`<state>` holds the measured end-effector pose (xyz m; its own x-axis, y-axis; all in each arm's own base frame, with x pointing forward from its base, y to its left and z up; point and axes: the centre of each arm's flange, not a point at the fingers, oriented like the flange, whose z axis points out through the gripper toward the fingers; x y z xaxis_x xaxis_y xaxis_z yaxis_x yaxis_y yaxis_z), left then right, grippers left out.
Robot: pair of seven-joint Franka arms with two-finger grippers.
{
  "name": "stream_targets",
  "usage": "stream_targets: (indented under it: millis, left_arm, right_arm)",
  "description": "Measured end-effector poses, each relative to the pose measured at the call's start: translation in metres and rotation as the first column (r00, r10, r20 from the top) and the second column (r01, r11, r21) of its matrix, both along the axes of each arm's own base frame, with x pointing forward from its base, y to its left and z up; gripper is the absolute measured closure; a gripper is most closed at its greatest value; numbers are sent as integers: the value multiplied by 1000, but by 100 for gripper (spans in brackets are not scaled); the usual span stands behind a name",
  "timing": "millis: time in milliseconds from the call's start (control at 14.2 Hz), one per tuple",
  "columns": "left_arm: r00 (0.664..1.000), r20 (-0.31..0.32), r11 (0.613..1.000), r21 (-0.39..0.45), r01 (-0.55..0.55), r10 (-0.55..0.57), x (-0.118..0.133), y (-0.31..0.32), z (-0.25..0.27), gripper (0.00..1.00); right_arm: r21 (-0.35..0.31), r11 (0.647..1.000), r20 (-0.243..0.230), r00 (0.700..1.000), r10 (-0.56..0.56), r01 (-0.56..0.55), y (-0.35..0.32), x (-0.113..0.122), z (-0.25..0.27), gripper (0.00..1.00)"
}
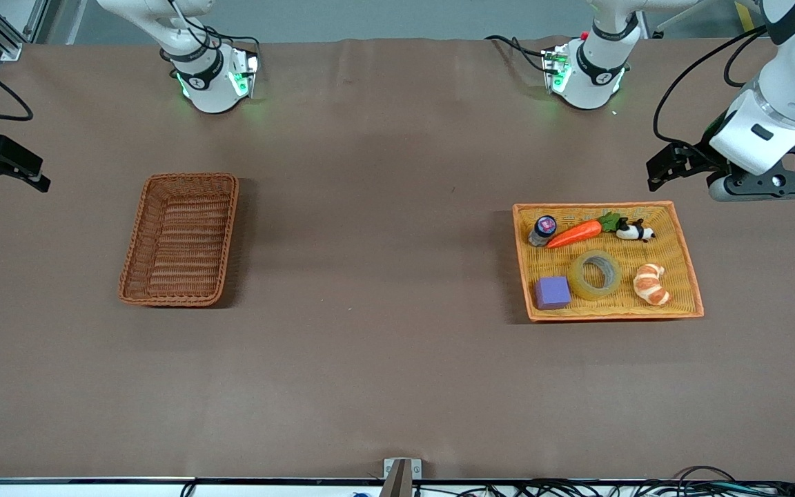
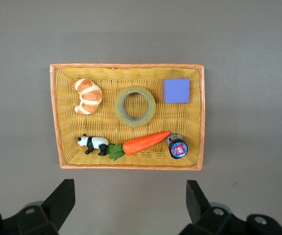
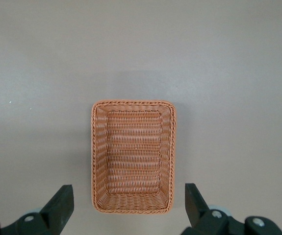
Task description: Move tape to another basket
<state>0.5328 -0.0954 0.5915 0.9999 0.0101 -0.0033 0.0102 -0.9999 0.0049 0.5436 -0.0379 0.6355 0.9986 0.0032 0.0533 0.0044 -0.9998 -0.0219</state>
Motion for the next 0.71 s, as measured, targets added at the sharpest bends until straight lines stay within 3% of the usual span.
stream_targets:
  millis: [707]
  left_arm:
    - [1000, 4, 1000, 0, -7, 7, 1, 4, 2, 0]
  right_arm:
    - [0, 1000, -1, 1000, 15, -15, 8, 5, -6, 0]
